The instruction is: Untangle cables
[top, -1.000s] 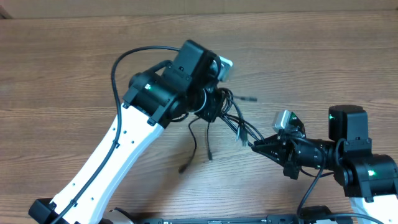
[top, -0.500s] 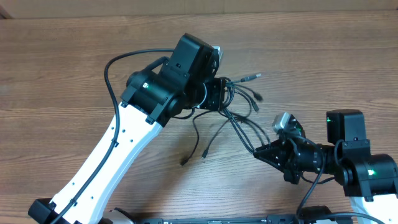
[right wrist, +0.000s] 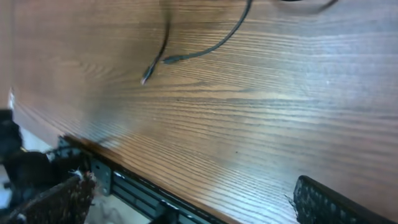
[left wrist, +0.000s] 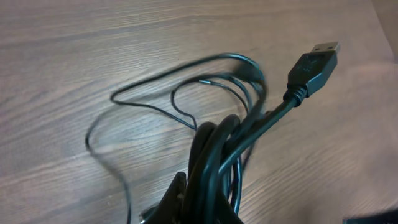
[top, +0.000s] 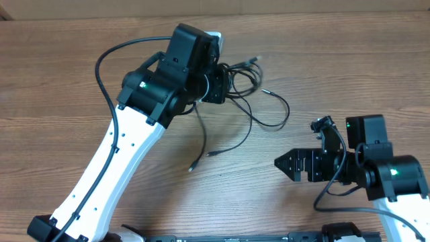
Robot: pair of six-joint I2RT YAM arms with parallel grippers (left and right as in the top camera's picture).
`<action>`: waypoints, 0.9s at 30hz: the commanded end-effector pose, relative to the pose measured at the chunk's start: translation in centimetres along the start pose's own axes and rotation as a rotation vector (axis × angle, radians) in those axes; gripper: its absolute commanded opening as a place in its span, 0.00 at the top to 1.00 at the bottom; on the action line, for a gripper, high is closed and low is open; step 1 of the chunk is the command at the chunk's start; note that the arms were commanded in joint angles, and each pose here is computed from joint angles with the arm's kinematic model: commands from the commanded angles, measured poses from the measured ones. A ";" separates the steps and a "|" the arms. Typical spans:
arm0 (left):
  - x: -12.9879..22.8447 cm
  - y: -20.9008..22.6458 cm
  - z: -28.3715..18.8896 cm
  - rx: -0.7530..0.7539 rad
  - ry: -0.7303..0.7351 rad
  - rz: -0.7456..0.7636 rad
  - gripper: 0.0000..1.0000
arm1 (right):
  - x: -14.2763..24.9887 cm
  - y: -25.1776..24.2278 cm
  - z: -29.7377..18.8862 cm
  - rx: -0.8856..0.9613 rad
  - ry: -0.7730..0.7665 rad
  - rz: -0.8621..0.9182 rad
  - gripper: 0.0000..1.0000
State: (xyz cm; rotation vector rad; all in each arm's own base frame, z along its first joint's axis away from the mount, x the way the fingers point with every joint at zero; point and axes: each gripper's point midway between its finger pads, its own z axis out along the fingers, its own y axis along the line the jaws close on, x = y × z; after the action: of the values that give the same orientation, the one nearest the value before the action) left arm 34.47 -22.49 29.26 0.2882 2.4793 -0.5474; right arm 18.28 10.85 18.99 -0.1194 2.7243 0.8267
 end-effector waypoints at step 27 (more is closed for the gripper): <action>4.3 -10.5 -4.9 0.690 0.054 0.549 0.96 | -6.1 -4.5 1.6 0.185 -0.180 0.379 0.00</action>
State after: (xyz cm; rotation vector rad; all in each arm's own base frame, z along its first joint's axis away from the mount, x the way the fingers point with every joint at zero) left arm 26.89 -28.56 31.61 1.1409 2.1571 -1.0279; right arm 24.79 10.82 19.24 0.3665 2.6269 0.8837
